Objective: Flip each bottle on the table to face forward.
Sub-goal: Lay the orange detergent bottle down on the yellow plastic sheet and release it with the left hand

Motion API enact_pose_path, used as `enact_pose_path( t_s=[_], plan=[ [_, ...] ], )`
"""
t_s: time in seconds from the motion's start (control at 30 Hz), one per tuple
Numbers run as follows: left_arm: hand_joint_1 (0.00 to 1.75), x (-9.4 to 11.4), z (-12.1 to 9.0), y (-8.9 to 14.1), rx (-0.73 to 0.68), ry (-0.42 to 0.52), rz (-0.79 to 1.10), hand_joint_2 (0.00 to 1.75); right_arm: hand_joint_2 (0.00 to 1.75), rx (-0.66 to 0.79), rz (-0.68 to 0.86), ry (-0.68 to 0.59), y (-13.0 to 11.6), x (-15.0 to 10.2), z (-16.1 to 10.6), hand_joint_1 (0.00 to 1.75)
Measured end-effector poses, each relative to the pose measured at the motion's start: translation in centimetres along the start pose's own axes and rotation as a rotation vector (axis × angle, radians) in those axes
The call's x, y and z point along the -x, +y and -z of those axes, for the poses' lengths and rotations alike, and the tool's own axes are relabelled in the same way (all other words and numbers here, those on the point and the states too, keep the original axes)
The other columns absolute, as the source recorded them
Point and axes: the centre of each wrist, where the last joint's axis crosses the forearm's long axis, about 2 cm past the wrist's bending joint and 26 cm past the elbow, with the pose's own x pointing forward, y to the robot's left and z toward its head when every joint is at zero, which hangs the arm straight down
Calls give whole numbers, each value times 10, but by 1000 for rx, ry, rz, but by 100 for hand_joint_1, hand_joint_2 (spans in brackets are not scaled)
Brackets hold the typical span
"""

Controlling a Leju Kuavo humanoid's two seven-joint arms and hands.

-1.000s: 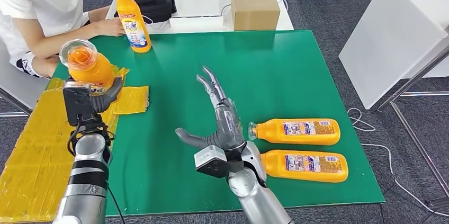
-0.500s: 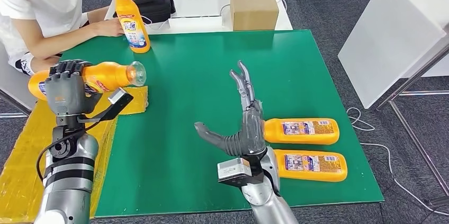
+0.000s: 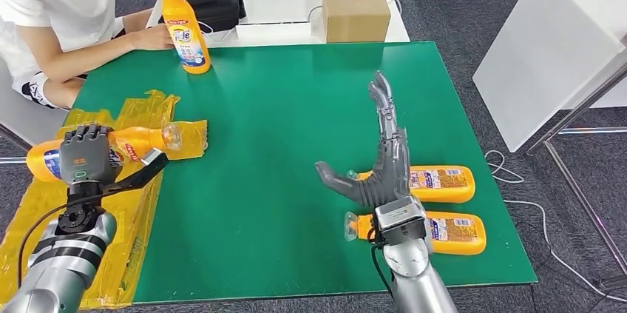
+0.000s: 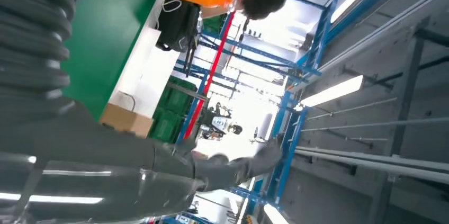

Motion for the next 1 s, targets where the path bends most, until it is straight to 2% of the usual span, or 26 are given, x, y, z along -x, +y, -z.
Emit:
enact_pose_path(
  t_s=[0.17,0.3,1.0],
  plan=[
    [175,27,-23,-22,120,50,-7,175,0,35,-1,7,-22,4,-6,0],
    [175,36,-34,-30,167,86,-10,175,0,45,-14,10,-30,5,-8,0],
    [175,40,-38,-34,191,108,-13,175,0,46,-28,12,-36,5,-10,0]
  ],
)
